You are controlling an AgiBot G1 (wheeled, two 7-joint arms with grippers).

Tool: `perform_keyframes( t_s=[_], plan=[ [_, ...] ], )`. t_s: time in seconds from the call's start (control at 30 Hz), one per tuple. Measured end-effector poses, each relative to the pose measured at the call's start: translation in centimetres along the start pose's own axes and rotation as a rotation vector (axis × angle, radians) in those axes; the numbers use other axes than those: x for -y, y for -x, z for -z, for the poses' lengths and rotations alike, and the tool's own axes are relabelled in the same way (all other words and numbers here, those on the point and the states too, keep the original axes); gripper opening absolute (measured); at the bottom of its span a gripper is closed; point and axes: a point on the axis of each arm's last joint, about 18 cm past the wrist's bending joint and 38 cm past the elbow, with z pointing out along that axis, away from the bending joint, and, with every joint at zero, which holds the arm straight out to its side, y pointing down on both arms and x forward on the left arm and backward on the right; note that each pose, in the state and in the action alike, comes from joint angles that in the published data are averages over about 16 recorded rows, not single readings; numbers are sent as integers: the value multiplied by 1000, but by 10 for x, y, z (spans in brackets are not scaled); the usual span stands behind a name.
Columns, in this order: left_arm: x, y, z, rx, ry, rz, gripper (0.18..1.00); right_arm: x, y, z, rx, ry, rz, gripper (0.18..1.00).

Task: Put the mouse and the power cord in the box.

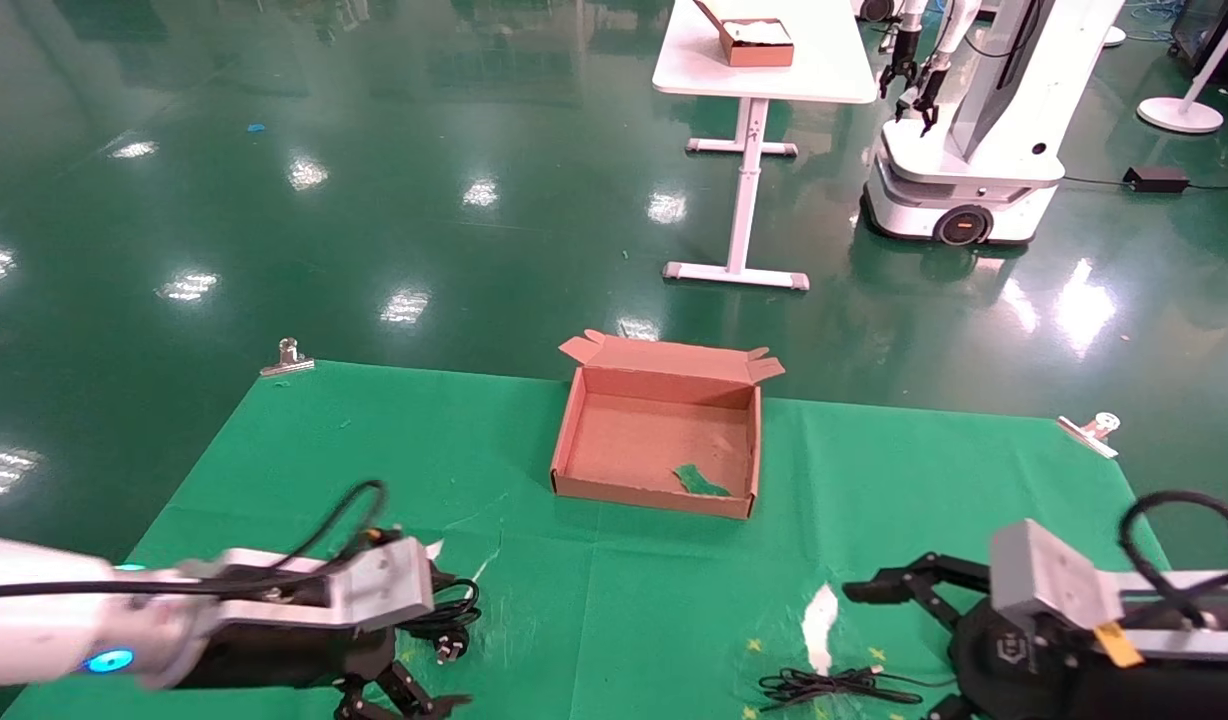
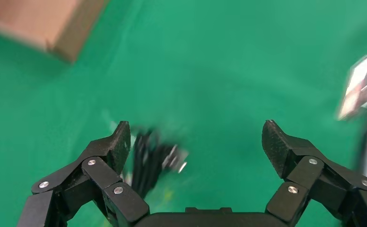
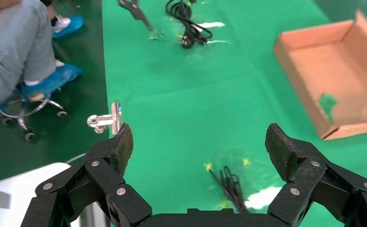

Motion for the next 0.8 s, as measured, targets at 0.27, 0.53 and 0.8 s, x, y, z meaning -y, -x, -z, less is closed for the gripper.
perform_keyframes(
  t_s=[0.27,0.53,0.8],
  plan=[
    [-8,17,-13,67,125,-35,1000,-7,-5,-3,2,30,-21,1001],
    [-29,33,-26,140,278,-41,1000,-6,-6,-5,-3,29,-27,1001],
    [-41,51,-46,215,416,-38,1000,-3,-6,-7,-8,26,-34,1001]
  ],
)
